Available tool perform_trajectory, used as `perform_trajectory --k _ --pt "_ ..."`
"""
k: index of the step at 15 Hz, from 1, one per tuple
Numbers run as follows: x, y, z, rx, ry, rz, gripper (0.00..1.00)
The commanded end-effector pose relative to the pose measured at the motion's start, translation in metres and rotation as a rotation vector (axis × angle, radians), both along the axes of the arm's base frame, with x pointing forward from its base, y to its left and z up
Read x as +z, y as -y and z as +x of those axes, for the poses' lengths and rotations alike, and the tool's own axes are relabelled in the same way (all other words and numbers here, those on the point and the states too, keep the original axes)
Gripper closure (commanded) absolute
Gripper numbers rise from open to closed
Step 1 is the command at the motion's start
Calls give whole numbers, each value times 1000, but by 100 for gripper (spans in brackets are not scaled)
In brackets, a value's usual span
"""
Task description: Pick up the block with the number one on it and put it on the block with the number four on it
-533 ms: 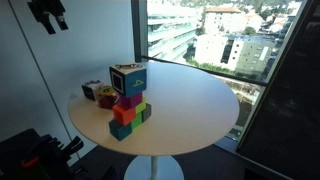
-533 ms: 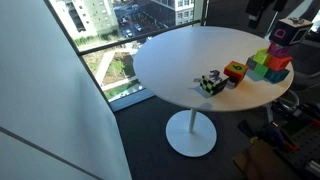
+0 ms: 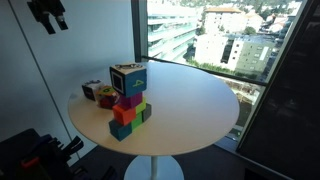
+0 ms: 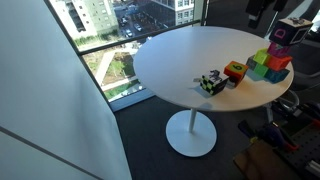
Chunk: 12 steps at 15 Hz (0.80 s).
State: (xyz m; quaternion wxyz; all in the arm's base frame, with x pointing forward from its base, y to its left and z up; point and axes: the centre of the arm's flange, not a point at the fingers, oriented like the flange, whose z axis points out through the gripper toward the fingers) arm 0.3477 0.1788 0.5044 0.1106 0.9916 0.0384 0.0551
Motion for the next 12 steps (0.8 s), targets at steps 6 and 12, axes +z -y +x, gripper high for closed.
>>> perform_trajectory --k 6,12 --pt "-2 15 5 -31 -4 36 0" --pt "-18 29 13 -47 -2 102 0"
